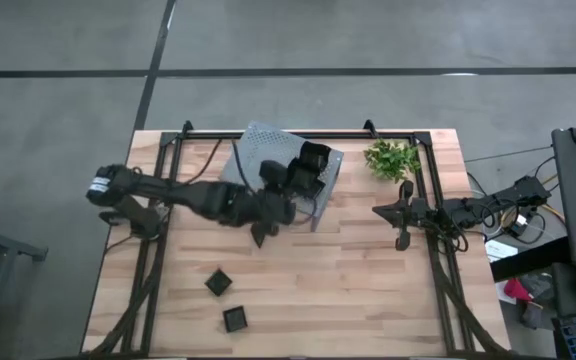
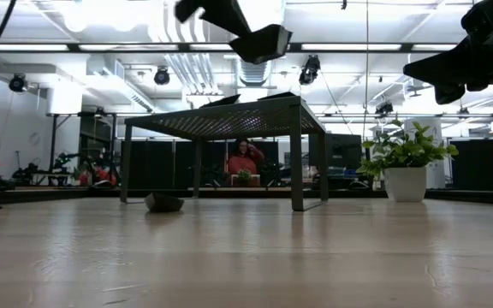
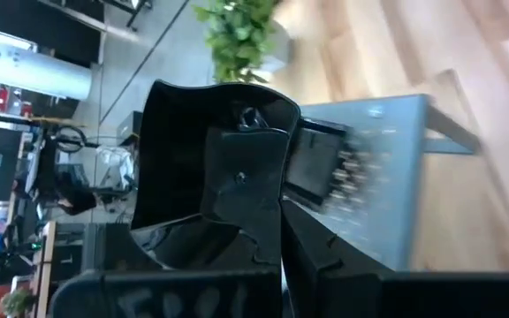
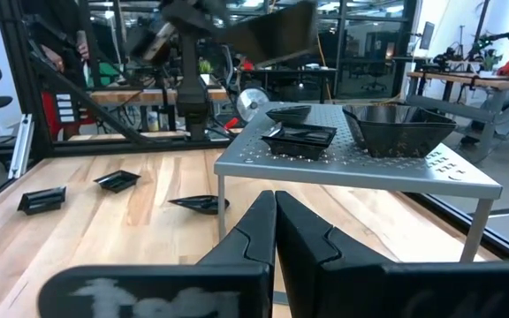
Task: Pick & Place Mini shaped plates
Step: Stack the distorted square plate into the distorted square plate on the shelf
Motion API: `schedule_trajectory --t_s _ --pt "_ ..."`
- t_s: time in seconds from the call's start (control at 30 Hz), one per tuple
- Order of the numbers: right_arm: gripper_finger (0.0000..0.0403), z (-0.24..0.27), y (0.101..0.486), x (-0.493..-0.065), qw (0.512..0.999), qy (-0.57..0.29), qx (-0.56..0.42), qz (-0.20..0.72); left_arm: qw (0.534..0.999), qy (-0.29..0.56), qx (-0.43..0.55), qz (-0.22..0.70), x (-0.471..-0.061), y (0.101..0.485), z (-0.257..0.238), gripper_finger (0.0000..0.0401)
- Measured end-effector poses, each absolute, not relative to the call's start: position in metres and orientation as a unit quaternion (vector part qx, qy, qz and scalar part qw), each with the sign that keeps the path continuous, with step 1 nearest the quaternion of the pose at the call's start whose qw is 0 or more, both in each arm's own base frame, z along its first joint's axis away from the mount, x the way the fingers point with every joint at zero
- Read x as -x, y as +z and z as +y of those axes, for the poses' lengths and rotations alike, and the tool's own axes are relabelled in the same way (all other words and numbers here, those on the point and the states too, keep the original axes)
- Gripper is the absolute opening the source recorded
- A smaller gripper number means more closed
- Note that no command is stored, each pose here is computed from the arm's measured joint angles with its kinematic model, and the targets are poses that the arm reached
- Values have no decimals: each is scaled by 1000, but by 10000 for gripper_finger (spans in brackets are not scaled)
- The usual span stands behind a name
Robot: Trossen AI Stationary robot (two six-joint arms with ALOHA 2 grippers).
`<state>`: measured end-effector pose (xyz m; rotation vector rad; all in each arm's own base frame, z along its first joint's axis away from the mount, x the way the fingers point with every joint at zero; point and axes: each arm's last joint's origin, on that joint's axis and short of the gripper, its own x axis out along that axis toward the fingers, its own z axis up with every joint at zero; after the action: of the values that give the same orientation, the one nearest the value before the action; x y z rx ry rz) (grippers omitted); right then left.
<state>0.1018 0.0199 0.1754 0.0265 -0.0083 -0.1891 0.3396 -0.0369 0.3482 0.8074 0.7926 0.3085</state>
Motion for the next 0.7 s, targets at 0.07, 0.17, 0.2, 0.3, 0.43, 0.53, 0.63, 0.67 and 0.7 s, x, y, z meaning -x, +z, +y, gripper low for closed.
schedule_trajectory --t_s 0.07,0.17,0.2,0.3,0.43,0.53,0.63,0.67,0.7 --pt "8 20 175 -102 995 -94 -13 -4 833 150 -383 370 -343 350 -24 0" --pt "8 20 175 -102 995 -94 -14 -4 834 160 -376 372 -346 351 -3 0" --pt "8 20 175 -102 995 -94 -14 -4 838 155 -371 369 -347 351 4 0" --pt "8 20 175 -102 995 -94 -14 -4 852 130 -359 357 -349 352 22 0" --pt "8 20 175 -102 995 -94 -13 -4 868 114 -344 340 -351 356 40 0" --pt "8 20 175 -102 995 -94 -13 -4 879 115 -328 327 -350 359 55 0" --pt "8 20 175 -102 995 -94 -14 -4 902 99 -298 297 -355 356 68 0" --pt "8 20 175 -102 995 -94 -13 -4 902 98 -296 299 -356 354 71 0" --pt "8 20 175 -102 995 -94 -13 -4 900 100 -296 304 -358 351 73 0"
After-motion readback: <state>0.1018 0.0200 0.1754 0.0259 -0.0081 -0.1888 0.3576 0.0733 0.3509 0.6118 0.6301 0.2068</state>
